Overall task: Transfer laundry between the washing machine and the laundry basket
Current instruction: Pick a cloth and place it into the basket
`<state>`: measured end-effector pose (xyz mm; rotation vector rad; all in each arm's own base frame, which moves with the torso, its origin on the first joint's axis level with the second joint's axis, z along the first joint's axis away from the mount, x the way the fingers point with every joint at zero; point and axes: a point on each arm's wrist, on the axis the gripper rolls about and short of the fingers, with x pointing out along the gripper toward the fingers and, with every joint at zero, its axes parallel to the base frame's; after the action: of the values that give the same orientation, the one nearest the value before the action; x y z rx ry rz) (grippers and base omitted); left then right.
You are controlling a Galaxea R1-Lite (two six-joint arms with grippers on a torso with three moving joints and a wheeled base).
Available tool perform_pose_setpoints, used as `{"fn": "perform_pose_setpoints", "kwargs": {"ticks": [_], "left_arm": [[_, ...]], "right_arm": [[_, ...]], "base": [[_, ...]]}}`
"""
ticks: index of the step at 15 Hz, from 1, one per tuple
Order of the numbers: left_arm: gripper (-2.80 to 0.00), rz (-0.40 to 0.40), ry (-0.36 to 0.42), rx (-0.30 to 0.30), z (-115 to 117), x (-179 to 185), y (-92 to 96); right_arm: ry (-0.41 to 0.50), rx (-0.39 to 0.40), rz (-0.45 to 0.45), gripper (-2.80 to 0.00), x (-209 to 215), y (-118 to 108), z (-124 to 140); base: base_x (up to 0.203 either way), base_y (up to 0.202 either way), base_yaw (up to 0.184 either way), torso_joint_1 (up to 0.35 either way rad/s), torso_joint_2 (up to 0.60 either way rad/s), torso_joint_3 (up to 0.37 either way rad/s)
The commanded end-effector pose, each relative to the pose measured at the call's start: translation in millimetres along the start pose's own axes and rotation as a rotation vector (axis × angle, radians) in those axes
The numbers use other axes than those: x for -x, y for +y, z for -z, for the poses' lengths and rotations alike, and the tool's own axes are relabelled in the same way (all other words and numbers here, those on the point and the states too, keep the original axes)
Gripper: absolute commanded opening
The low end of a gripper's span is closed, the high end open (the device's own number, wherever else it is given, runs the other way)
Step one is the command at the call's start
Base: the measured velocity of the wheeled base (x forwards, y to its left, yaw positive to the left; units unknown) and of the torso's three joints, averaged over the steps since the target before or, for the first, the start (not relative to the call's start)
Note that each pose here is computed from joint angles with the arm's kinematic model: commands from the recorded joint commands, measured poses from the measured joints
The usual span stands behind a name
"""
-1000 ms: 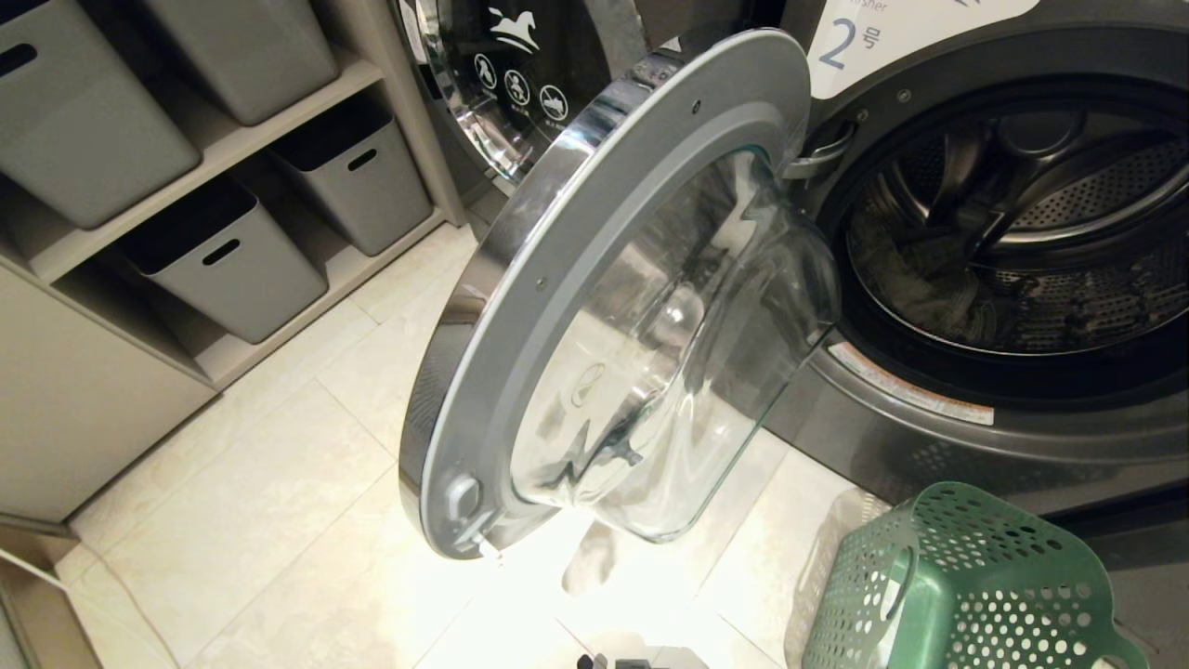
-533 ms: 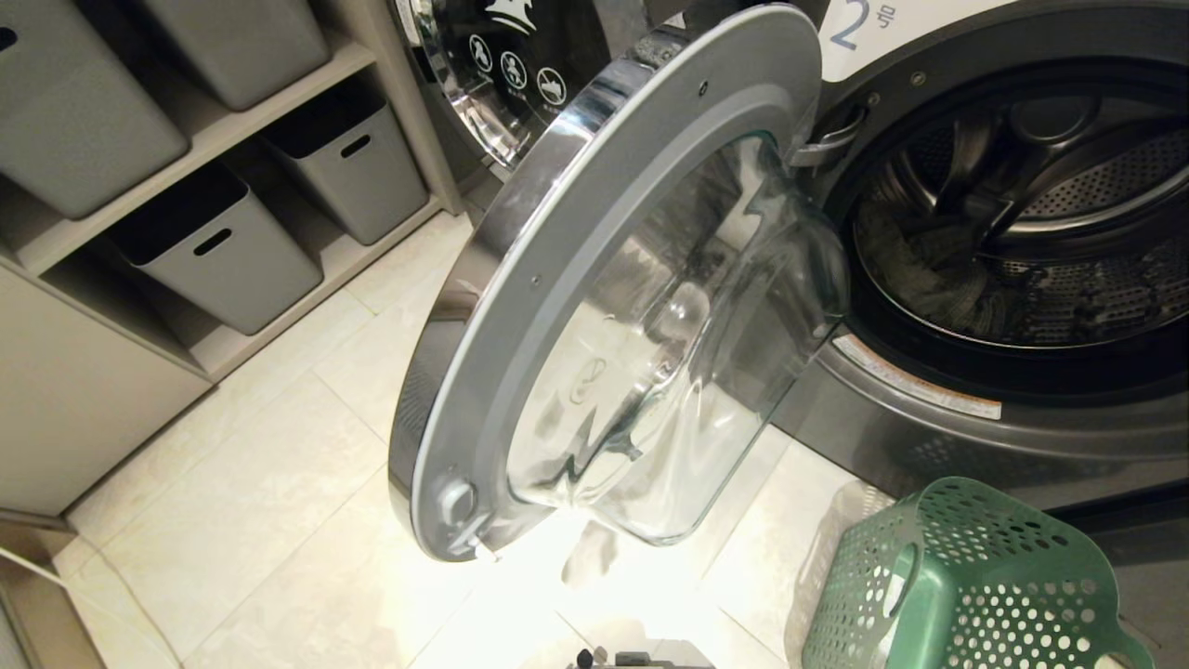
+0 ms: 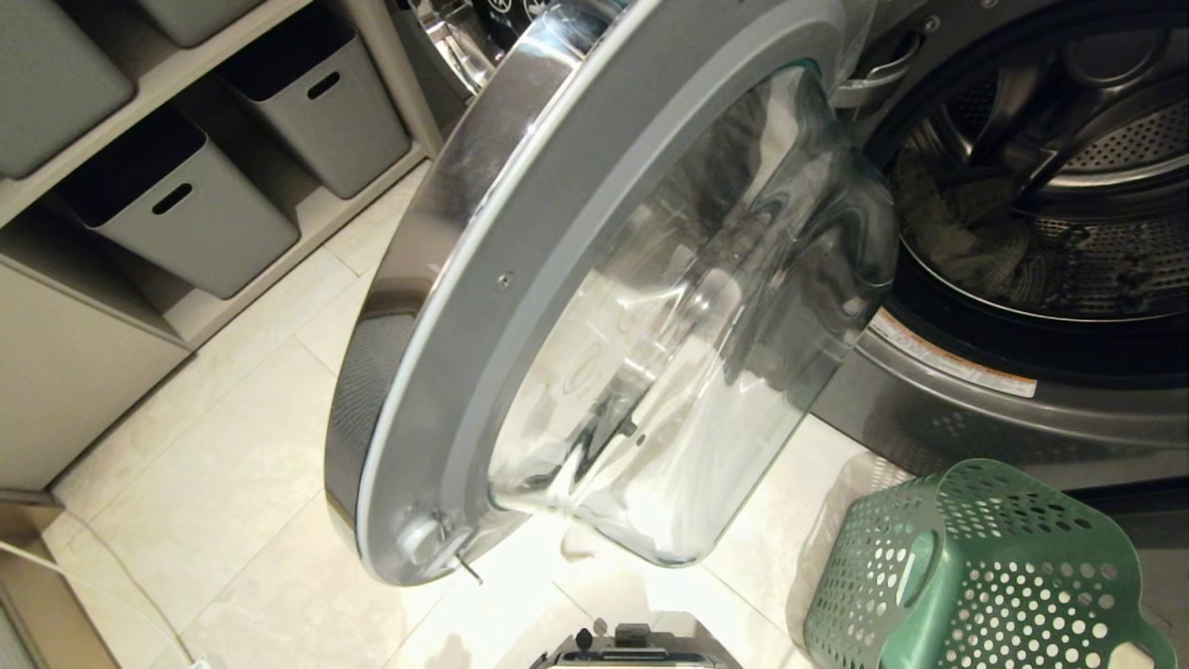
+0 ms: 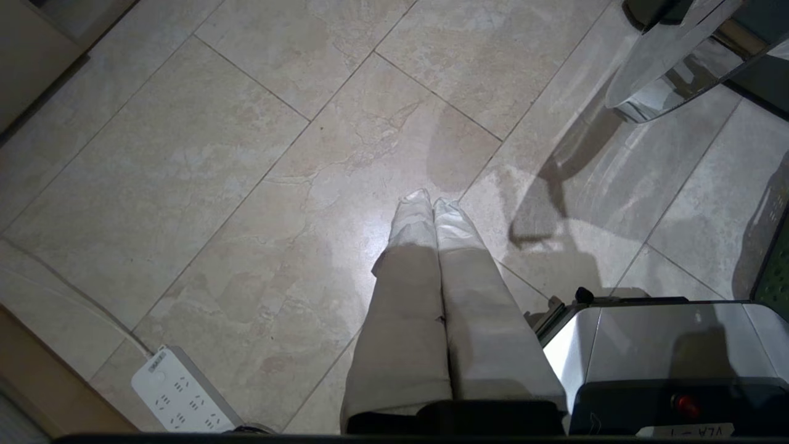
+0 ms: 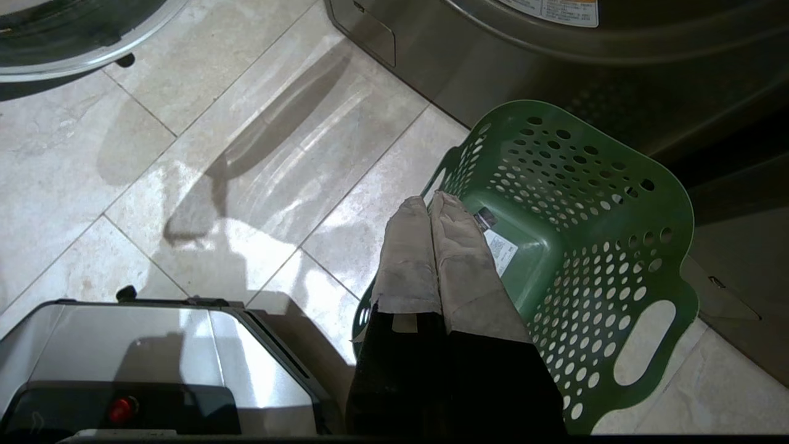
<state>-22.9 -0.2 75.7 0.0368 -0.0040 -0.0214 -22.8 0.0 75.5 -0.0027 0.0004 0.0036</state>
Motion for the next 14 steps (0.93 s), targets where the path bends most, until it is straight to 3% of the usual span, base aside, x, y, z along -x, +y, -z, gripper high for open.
{"fn": "perform_pose_setpoints", "kwargs": {"ticks": [1, 7, 14], "left_arm": [[-2.80, 0.000, 0.002, 0.000, 0.3, -0.2, 0.0], [-2.80, 0.006, 0.002, 0.000, 0.1, -0.1, -0.1], [-2.80, 0.006, 0.005, -0.017, 0.6, -0.2, -0.2]], "right_arm": [[0.001, 0.000, -0.001, -2.80, -0.1, 0.0, 0.0], [0.001, 0.000, -0.001, -2.80, -0.1, 0.0, 0.0], [-0.016, 0.056, 0.002, -2.80, 1.4, -0.1, -4.9]], "base": [[0.000, 0.000, 0.000, 0.002, 0.00, -0.194], [0.000, 0.000, 0.000, 0.004, 0.00, -0.175], [0.000, 0.000, 0.000, 0.000, 0.00, -0.007]]}}
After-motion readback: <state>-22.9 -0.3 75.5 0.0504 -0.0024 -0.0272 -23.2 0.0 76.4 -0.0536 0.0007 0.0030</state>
